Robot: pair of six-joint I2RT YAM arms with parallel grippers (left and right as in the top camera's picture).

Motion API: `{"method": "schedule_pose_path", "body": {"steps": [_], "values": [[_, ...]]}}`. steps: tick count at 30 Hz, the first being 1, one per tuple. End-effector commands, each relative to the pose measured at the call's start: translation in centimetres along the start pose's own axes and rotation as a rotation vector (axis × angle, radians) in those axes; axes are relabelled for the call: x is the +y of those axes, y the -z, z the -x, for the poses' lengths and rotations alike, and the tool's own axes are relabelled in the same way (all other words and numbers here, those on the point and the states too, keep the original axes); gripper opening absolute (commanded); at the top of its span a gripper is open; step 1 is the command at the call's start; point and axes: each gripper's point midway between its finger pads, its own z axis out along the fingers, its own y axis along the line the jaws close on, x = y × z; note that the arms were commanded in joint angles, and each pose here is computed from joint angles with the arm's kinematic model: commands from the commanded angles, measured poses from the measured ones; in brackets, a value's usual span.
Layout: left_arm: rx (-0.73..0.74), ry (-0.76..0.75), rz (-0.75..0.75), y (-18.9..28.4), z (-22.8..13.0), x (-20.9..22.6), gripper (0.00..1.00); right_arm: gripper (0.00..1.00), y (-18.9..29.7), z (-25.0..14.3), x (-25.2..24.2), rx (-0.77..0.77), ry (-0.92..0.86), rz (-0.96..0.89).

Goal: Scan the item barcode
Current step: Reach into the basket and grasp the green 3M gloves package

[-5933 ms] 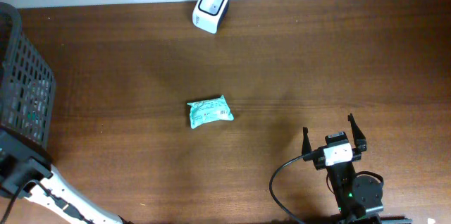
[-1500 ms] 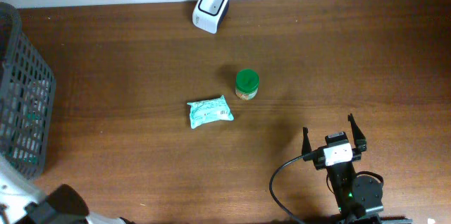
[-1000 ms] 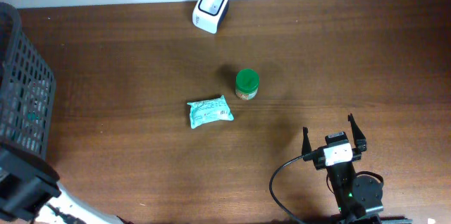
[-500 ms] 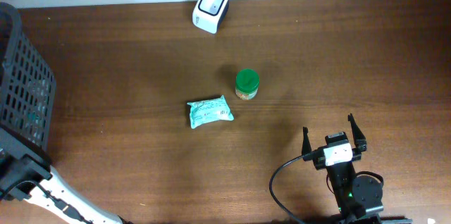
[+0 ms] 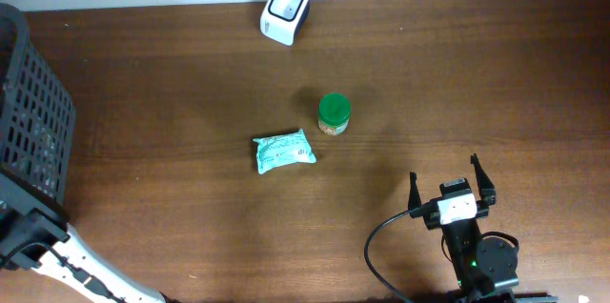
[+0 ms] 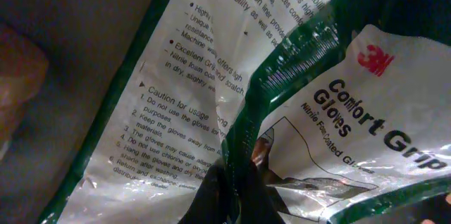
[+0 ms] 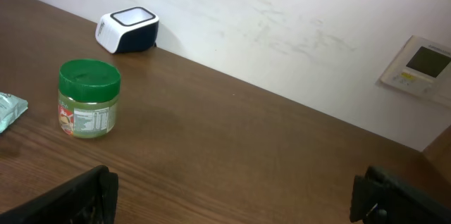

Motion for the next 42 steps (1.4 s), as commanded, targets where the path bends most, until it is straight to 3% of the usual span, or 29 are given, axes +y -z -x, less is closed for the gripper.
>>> {"method": "schedule_pose_path", "body": {"steps": [1, 7, 20, 22, 25, 27, 33, 38, 42], "values": [[-0.067, 0.022, 0.012, 2.1, 2.1, -0.1, 0.00, 0.99, 0.0, -0.3, 0.3, 0.007, 0.003, 0.011], [-0.279, 0.021, 0.034, 11.7, 5.5, -0.7, 0.00, 0.99, 0.0, -0.3, 0.3, 0.007, 0.003, 0.011], [-0.642, -0.046, 0.044, 29.2, 6.2, -5.6, 0.00, 0.99, 0.0, -0.3, 0.3, 0.007, 0.003, 0.011], [-0.620, -0.036, 0.073, 28.7, 5.9, -5.2, 0.03, 0.99, 0.0, -0.3, 0.3, 0.007, 0.003, 0.011], [-0.514, 0.001, 0.154, 24.5, 5.4, -3.0, 0.43, 0.99, 0.0, -0.3, 0.3, 0.007, 0.004, 0.011], [-0.451, 0.022, 0.163, 21.3, 5.4, -1.6, 0.51, 0.99, 0.0, -0.3, 0.3, 0.007, 0.004, 0.011], [-0.319, -0.041, 0.194, 13.7, 5.6, 2.2, 0.57, 0.99, 0.0, -0.3, 0.3, 0.007, 0.004, 0.011], [-0.342, -0.152, 0.196, 10.6, 7.4, 3.0, 0.61, 0.99, 0.0, -0.3, 0.3, 0.007, 0.004, 0.011], [-0.331, -0.264, 0.184, 7.5, 8.0, 3.1, 0.59, 0.99, 0.0, -0.3, 0.3, 0.007, 0.004, 0.011]]}}
